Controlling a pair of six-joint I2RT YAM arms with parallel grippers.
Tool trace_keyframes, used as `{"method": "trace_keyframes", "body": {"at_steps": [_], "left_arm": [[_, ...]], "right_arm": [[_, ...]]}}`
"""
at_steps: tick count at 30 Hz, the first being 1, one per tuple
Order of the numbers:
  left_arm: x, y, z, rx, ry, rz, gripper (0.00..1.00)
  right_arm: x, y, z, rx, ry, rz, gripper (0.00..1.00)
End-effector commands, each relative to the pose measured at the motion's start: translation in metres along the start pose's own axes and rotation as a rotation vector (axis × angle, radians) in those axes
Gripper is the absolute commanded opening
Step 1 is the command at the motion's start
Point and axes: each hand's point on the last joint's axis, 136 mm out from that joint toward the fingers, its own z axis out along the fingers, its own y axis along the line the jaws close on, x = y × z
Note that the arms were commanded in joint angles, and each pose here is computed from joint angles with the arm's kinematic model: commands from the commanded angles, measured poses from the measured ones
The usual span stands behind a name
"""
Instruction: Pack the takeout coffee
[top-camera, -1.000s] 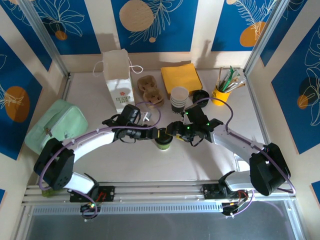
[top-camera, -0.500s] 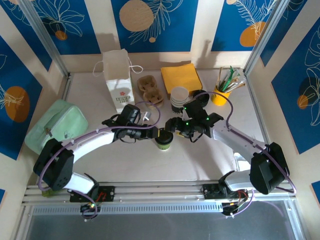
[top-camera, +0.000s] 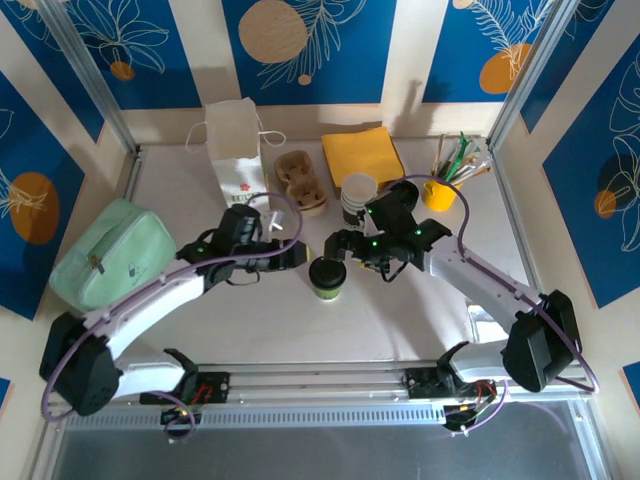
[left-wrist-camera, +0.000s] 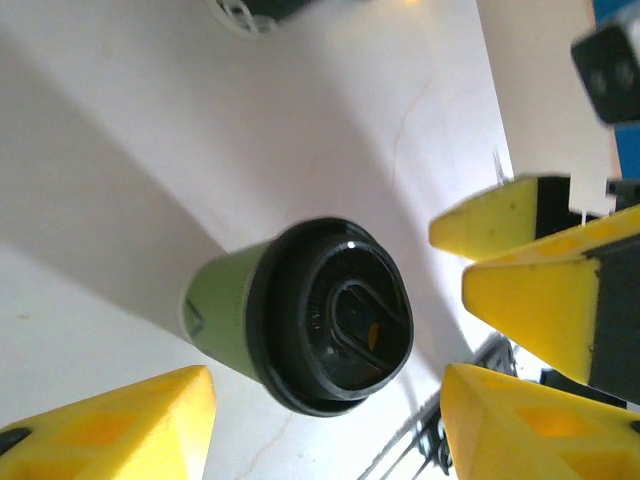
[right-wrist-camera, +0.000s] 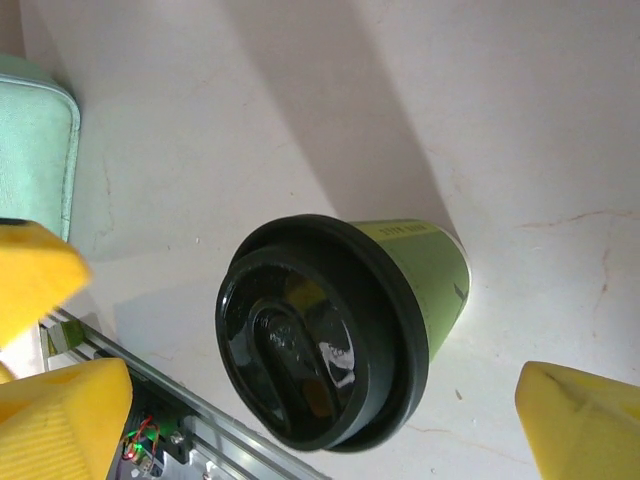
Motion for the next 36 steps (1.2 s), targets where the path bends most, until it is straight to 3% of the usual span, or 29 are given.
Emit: {"method": "trace_keyframes", "body": {"at_steps": [1,9,19,36], "left_arm": [[-0.007,0.032,-0.028,-0.148,-0.087,-0.046,0.62],[-0.013,0.071,-0.083,-0.317,-0.312,-0.069,0.75],[-0.007,0.090,-0.109,-0.411,-0.384,-0.072,0.99],[-0.005,0.088,-0.109,-0.384,-0.388,-0.074,0.99]], "right_arm": [[0.003,0.003,-0.017,0.027,-0.017,-0.036,0.99],[0.021,0.012,-0.019,0.185,0.005,-0.173,0.99],[0.030,0.019,-0.008,0.491,0.040,-0.356,0.99],[0.030,0.028,0.017,0.552,0.109,-0.406,0.98]]}}
